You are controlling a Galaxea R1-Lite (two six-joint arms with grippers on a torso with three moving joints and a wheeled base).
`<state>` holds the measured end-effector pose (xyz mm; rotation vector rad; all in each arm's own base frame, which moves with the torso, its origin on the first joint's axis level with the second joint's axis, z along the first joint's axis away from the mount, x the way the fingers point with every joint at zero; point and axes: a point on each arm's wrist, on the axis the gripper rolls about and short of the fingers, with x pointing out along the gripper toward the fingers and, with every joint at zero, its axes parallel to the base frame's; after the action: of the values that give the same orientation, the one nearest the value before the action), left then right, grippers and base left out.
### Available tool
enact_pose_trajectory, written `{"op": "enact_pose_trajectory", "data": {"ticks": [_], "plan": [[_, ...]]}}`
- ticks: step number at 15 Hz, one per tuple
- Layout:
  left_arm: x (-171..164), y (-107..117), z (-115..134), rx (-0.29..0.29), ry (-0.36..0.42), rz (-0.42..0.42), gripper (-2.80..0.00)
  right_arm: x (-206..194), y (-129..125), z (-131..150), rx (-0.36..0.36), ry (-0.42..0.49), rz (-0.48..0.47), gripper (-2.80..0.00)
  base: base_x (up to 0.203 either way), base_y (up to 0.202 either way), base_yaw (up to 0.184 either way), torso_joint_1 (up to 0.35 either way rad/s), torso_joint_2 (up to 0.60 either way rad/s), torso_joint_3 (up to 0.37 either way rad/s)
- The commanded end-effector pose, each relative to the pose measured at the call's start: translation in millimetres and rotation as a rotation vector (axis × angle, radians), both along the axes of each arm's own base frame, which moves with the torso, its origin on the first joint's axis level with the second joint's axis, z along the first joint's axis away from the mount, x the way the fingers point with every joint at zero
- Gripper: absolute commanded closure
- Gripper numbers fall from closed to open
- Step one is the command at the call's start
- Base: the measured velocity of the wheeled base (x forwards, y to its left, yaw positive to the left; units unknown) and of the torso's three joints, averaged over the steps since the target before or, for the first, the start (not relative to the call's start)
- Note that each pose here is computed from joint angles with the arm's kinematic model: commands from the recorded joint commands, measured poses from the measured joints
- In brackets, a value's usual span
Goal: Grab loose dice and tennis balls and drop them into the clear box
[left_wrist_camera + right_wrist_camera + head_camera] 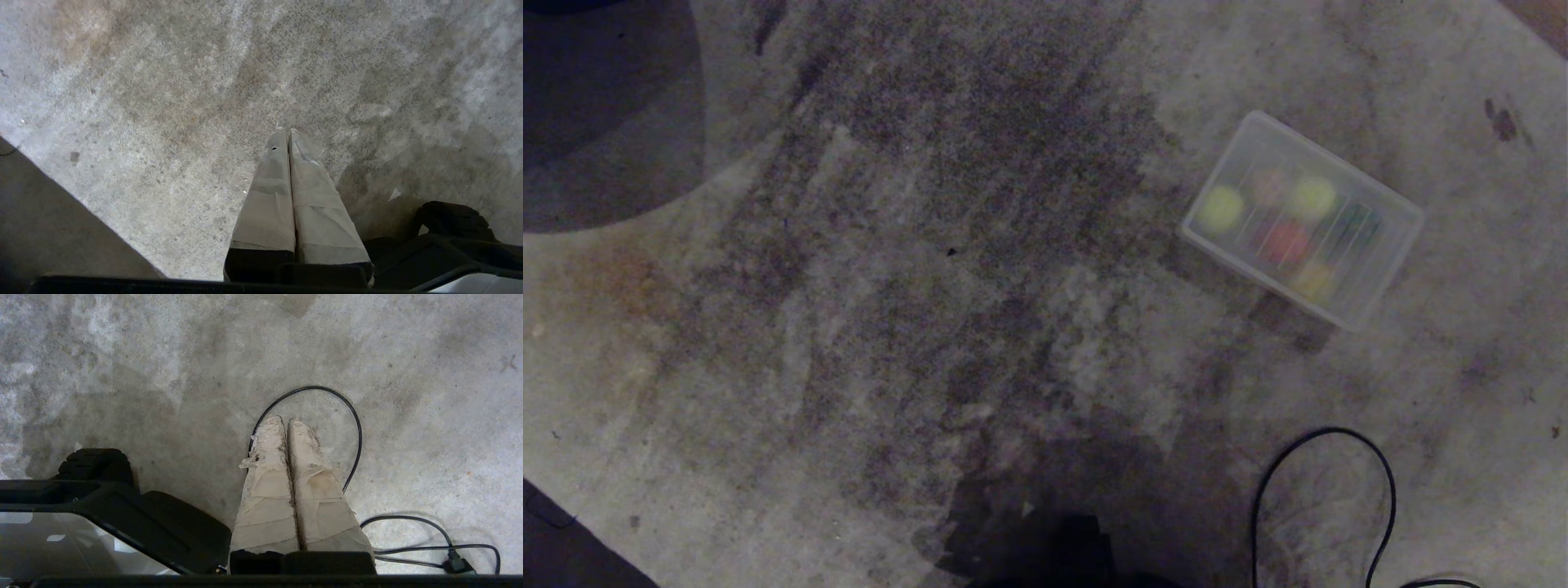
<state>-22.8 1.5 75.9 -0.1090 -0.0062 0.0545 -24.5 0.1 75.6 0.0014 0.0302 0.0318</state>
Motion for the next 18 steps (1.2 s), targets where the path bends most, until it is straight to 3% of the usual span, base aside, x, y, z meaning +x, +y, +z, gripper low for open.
{"op": "enact_pose_trajectory", "data": {"ticks": [1, 18], "plan": [[0.2, 0.0, -0.5, 0.003, 0.003, -0.003, 0.00, 0.2, -0.1, -0.1, 0.000, 0.005, -0.001, 0.00, 0.000, 0.000, 0.000, 0.007, 0.00, 0.036], [0.2, 0.1, -0.3, -0.009, 0.001, 0.005, 0.00, 0.2, 0.0, -0.1, -0.004, 0.005, 0.001, 0.00, 0.000, 0.000, 0.000, 0.002, 0.00, 0.196]]}}
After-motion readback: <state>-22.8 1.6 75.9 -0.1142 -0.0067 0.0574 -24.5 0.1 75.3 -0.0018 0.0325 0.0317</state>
